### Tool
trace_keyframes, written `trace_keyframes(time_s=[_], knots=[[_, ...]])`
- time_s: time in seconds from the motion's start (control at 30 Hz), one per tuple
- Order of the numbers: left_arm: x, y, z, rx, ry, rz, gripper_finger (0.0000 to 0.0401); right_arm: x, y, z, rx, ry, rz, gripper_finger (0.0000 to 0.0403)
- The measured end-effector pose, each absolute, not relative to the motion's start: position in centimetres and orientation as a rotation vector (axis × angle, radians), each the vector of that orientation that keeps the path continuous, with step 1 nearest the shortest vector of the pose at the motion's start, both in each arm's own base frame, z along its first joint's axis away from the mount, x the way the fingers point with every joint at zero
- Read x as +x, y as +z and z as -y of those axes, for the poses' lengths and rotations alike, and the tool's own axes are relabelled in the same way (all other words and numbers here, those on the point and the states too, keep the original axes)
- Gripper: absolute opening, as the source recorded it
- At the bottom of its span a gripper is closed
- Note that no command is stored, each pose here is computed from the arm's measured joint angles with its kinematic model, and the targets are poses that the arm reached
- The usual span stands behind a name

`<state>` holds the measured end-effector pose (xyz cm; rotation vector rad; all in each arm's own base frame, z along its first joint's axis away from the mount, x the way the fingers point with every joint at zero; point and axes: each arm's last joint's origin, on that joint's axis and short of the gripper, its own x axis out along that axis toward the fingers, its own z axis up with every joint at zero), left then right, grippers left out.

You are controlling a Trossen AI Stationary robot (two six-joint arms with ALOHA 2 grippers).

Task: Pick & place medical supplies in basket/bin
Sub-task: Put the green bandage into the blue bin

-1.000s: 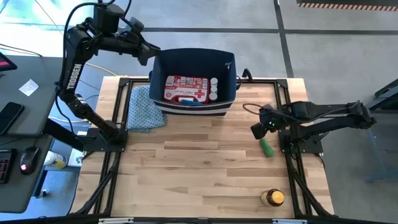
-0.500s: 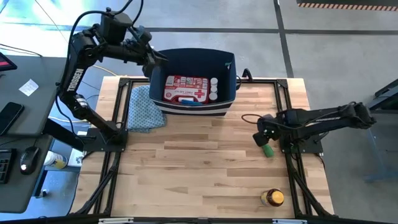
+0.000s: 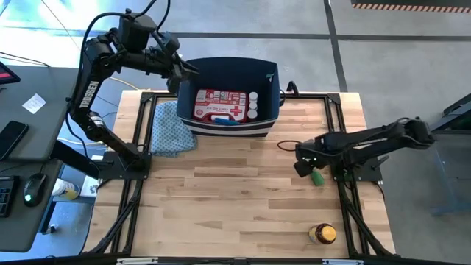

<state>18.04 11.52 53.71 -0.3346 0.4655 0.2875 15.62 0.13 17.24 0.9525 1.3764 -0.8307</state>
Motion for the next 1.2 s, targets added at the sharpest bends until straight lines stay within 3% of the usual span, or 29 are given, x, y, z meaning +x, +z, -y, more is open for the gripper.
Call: trace_keyframes(time_s=[0.27, 0.8, 1.2], knots=[[18.0, 53.7, -11.5, -0.306, 0.266, -0.468, 0.0144, 16.4, 15.7, 0.0, 0.916, -0.927, -1.426, 0.0243], [18.0, 53.7, -11.5, -0.282, 0.255, -0.472, 0.0144, 17.9, 14.2, 0.1, 0.915, -0.935, -1.414, 0.0242], [17.7, 54.0, -11.5, -0.259, 0.337, -0.453, 0.0144, 18.3, 14.1, 0.1, 0.922, -0.933, -1.364, 0.0211]])
